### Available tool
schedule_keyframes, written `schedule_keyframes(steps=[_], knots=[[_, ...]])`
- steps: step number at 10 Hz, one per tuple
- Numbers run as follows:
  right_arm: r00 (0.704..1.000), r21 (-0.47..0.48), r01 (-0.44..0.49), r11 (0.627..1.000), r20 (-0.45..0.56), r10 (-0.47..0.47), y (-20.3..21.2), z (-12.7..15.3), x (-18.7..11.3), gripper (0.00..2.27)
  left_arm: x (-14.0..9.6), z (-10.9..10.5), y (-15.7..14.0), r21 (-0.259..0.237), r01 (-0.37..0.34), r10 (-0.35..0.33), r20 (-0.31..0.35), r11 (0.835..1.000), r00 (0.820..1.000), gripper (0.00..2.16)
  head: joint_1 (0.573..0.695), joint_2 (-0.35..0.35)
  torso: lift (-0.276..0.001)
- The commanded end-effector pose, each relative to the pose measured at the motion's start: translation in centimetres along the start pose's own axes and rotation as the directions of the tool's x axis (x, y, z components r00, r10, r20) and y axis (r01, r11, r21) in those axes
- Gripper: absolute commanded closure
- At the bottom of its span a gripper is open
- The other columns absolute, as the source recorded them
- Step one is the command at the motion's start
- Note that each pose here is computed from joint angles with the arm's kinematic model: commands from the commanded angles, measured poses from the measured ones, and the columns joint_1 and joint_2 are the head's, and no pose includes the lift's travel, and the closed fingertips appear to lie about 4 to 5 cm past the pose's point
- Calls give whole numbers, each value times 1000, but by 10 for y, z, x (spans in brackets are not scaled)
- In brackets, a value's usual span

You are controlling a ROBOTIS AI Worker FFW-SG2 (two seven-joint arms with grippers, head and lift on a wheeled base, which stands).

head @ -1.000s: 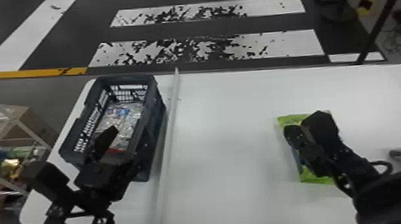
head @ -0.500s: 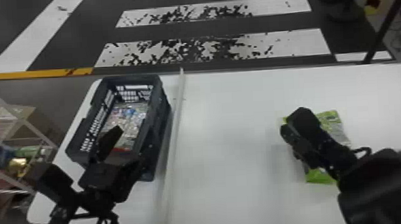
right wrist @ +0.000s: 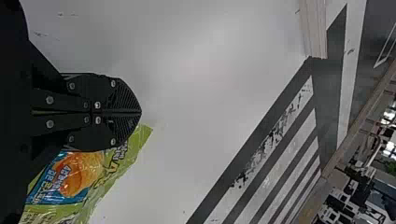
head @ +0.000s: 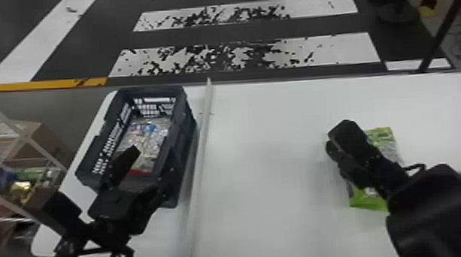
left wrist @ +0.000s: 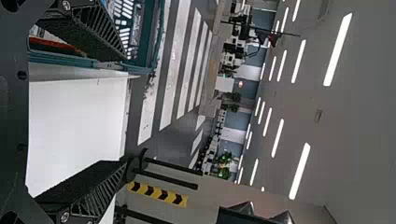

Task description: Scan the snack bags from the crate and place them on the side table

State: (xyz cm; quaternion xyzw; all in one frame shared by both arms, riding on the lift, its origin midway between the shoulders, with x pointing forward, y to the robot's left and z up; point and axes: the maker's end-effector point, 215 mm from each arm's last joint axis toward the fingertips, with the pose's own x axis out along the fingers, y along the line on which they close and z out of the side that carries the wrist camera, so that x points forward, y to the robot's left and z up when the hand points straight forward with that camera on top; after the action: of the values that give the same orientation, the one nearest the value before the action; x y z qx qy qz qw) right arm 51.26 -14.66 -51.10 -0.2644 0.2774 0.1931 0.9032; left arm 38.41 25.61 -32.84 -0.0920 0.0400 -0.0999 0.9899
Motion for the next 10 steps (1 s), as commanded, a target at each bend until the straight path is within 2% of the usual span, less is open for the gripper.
schedule_keyframes(steps=[1,4,5,6,8,9,10], knots=[[1000,-12,8,1000,-18,-9,-3,-5,2,2243,-1,1,1,0,-3,3,1,1000,1000,87,695,137,-94],[1000,10,7,1000,-1,-7,0,-3,-8,2233,-3,2,1,1,-3,3,3,1000,1000,87,695,133,-94],[998,53,14,999,57,-17,-5,17,-26,2078,-3,1,1,0,-3,3,0,1000,1000,87,695,133,-94],[994,98,22,995,101,-32,-15,32,-46,1683,-2,3,-1,0,1,-1,4,1000,1000,87,695,138,-94],[988,202,29,979,141,-58,-41,39,-85,245,1,13,-8,2,11,-11,22,1000,1000,87,695,130,-94],[986,229,55,972,142,-89,-58,35,-101,56,3,18,-12,3,13,-13,31,1000,999,87,695,121,-94],[984,270,85,959,125,-123,-78,23,-114,60,6,23,-18,15,7,-8,40,1000,999,87,695,99,-94]])
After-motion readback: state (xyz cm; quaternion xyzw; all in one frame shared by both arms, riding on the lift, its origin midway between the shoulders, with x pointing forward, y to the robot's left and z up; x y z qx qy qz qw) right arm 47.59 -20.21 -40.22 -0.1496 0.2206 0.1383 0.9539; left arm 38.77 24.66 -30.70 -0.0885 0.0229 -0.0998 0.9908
